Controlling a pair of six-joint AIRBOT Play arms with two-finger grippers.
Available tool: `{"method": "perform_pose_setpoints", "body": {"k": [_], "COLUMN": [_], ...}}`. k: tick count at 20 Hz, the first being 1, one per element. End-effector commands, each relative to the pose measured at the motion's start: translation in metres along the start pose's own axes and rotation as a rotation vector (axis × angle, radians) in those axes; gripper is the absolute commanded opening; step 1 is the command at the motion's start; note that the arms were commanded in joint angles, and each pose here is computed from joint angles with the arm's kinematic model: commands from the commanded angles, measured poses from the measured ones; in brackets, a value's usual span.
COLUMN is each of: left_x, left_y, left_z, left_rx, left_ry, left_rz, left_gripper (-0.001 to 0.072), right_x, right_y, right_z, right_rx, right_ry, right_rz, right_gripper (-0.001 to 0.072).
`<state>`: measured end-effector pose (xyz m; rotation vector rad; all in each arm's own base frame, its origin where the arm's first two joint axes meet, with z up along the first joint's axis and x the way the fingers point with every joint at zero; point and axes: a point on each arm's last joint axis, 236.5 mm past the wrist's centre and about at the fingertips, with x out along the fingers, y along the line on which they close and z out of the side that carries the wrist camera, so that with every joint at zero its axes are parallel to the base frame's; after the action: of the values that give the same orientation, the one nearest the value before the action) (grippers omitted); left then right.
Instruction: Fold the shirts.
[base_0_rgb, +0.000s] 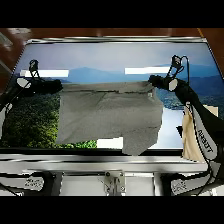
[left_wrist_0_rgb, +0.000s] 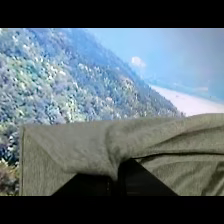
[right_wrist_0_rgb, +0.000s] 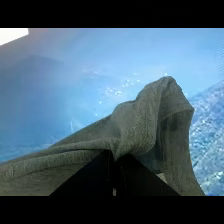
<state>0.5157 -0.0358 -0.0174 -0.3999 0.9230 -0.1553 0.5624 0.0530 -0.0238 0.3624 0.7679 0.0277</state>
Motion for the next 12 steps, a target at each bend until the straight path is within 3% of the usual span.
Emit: {"method": "perform_pose_setpoints", "body": {"k": [1, 3, 8, 9, 10, 11, 12], "left_x": [-0.003, -0.009, -0.001, 0.0, 0.0, -0.002, -0.007], "left_y": [0.019, 0.039, 0.029, 0.023, 0.019, 0.015, 0.016], "left_z": [-0.047, -0.07, -0.106, -0.112, -0.116, -0.118, -0.12], "left_rx": [0.026, -0.028, -0.066, -0.077, -0.089, -0.103, -0.113], "left_ry": [0.2, 0.297, 0.434, 0.455, 0.471, 0.486, 0.502], "left_rz": [0.067, 0.157, 0.138, 0.122, 0.108, 0.098, 0.097], "left_gripper": [0.0039, 0.0039, 0.0058, 0.0118, 0.0288, 0.0476, 0.0518], "right_x": [-0.003, -0.01, -0.014, -0.014, -0.014, -0.015, -0.019], "right_y": [-0.016, -0.023, -0.021, -0.019, -0.015, -0.013, -0.011], "right_z": [-0.039, -0.074, -0.1, -0.1, -0.098, -0.095, -0.09], "right_rx": [0.032, -0.003, 0.026, 0.04, 0.055, 0.059, 0.056], "right_ry": [0.178, 0.324, 0.431, 0.431, 0.425, 0.414, 0.405], "right_rz": [-0.023, -0.049, -0.044, -0.034, -0.022, -0.017, -0.012], "right_gripper": [0.0066, 0.0067, 0.0069, 0.0093, 0.0095, 0.0345, 0.0638]}}
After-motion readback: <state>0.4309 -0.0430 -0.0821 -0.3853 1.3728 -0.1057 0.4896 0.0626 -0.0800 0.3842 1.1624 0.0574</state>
